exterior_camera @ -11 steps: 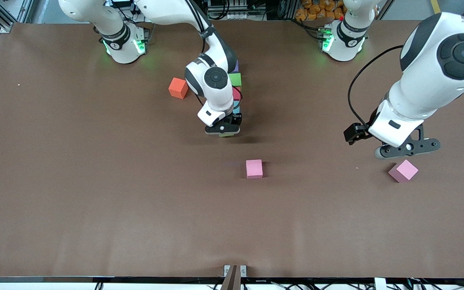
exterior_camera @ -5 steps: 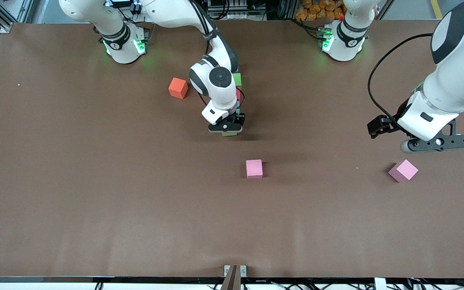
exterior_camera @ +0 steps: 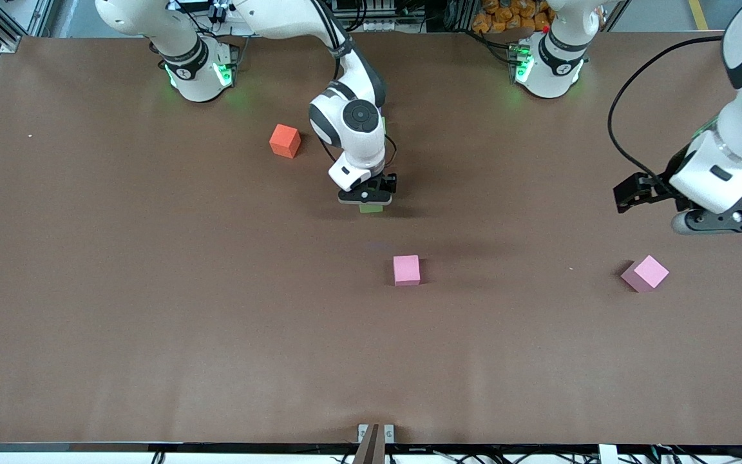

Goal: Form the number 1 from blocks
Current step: 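Place the green cube below the blue cube with the right gripper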

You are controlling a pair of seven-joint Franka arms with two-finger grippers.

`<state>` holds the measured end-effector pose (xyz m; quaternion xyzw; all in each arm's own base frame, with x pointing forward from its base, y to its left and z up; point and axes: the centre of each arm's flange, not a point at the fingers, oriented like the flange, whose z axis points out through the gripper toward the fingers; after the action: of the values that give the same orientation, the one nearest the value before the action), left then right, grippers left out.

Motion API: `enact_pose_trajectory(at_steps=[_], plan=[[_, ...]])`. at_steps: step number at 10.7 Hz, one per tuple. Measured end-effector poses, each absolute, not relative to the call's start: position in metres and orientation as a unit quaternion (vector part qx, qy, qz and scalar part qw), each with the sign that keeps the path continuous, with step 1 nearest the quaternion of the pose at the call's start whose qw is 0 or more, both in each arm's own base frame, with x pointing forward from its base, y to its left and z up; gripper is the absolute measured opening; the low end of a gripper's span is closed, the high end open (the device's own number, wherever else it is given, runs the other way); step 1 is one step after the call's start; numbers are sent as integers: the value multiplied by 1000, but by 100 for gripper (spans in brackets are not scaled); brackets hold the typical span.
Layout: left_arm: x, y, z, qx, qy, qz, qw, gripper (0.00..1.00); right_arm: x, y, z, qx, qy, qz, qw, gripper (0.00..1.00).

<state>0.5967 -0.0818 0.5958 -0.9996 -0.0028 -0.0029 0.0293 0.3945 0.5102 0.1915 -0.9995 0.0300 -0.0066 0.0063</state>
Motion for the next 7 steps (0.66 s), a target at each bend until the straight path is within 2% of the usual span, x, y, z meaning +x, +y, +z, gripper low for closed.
enact_pose_trajectory(at_steps=[3, 5, 7], plan=[[592, -84, 601, -999, 1, -4, 32, 100, 408, 501, 195, -999, 40, -11, 4, 100], [586, -86, 611, -999, 1, -7, 33, 100, 450, 471, 212, -999, 46, -22, 7, 100], [577, -80, 627, -1000, 0, -10, 18, 100, 509, 412, 247, -999, 44, -14, 5, 100]])
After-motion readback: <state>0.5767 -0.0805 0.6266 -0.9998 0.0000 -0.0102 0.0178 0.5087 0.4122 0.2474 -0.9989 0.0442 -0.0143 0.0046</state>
